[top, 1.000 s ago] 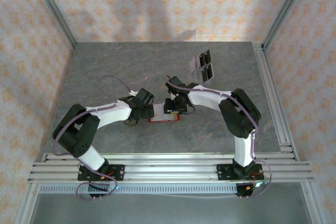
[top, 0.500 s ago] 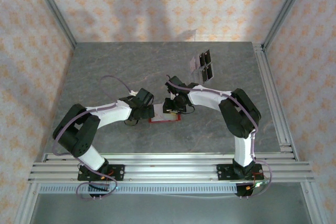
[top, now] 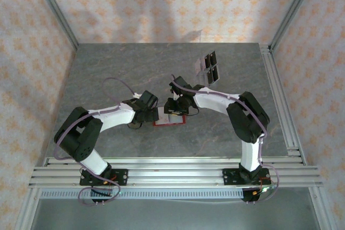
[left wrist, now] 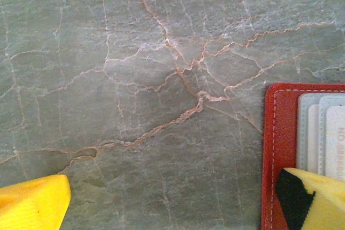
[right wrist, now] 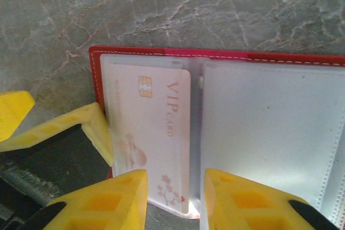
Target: Put the credit cards into the card holder
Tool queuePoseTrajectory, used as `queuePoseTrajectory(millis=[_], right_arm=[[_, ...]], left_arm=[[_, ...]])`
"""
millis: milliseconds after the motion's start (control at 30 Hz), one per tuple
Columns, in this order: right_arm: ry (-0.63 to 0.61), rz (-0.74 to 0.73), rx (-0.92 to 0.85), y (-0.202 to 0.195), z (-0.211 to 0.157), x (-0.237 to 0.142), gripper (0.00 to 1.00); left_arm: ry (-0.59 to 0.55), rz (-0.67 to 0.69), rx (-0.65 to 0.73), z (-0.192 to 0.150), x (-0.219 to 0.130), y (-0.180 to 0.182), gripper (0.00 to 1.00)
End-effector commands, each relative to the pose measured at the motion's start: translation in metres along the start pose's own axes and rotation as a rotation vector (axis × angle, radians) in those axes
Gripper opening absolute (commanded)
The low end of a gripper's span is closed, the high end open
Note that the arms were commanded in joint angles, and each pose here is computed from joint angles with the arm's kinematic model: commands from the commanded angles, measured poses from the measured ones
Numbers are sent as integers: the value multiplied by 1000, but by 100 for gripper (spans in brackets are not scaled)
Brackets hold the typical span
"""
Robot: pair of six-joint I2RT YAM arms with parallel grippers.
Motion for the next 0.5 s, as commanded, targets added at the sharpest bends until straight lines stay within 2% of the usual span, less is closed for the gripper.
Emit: queuePoseTrajectory(millis=[0, 200, 367, 467], right_arm=[[-43, 48, -14, 17, 6, -15, 33], [-102, -53, -52, 7, 13, -27, 34], [-131, -186, -126, -5, 25, -36, 44], [-126, -231, -148, -11, 33, -34, 46]], left_arm=[[-17, 6, 10, 2, -7, 4, 100], [-15, 3, 11, 3, -7, 3, 100], [-14, 6, 16, 3, -6, 3, 100], [-12, 7, 17, 2, -5, 3, 100]])
Point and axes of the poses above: each hand's point on the last joint's axis, 136 mm out from that joint toward the fingers, its own x axis out along the fingers, its own y axis along the line the jaws close on, z = x × y, the point moved 5 cm from there along -x, back along the fingers, and after that the axes turned 4 degrees about x, right-handed, at the moved point
